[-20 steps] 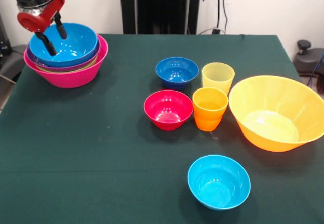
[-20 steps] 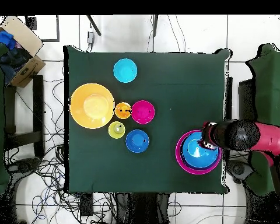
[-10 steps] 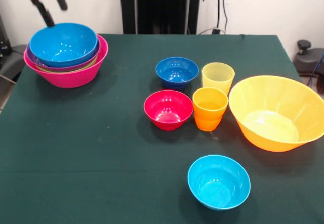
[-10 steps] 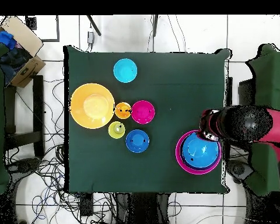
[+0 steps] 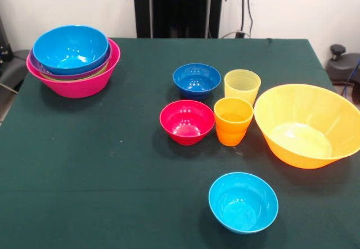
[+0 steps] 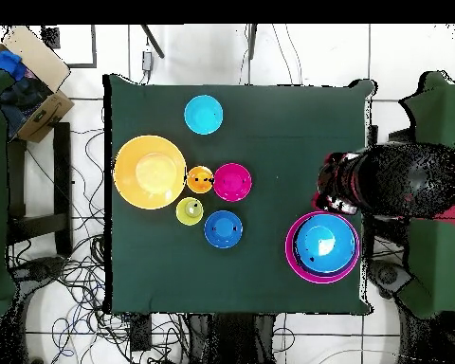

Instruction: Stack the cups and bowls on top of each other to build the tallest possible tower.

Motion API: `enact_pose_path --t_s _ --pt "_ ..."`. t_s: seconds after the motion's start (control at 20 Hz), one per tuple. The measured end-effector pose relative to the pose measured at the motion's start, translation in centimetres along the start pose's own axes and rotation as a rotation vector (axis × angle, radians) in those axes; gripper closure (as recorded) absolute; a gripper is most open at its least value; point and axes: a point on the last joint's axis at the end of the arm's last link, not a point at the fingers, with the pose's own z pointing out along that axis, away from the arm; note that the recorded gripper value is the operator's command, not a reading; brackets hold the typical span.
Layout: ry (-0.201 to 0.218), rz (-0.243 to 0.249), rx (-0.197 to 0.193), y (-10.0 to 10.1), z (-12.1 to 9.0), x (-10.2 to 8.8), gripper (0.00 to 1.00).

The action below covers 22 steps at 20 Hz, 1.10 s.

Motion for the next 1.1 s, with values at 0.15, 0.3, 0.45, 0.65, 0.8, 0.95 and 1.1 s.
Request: enact_pose_path --t_s 0.15,0.3,0.45,0.65,0.8,0.95,1.1 --pt "-0.023 0.013 0.027 0.2 -1.3 -0.3 0.00" --pt "-0.054 0.035 0.058 0.8 -1.8 -0.1 0.00" --pt "-0.088 0.069 0.103 2.0 -1.6 0.7 0.00" --pt "-0.109 0.106 0.170 4.4 -0.1 1.3 0.00" --pt "-0.094 0.095 0.196 6.1 1.5 0.4 0.00" --pt "-0.073 0.078 0.188 7.7 3.3 -2.0 0.00" --pt "-0.074 0.083 0.163 9.1 5.4 -5.2 0.00"
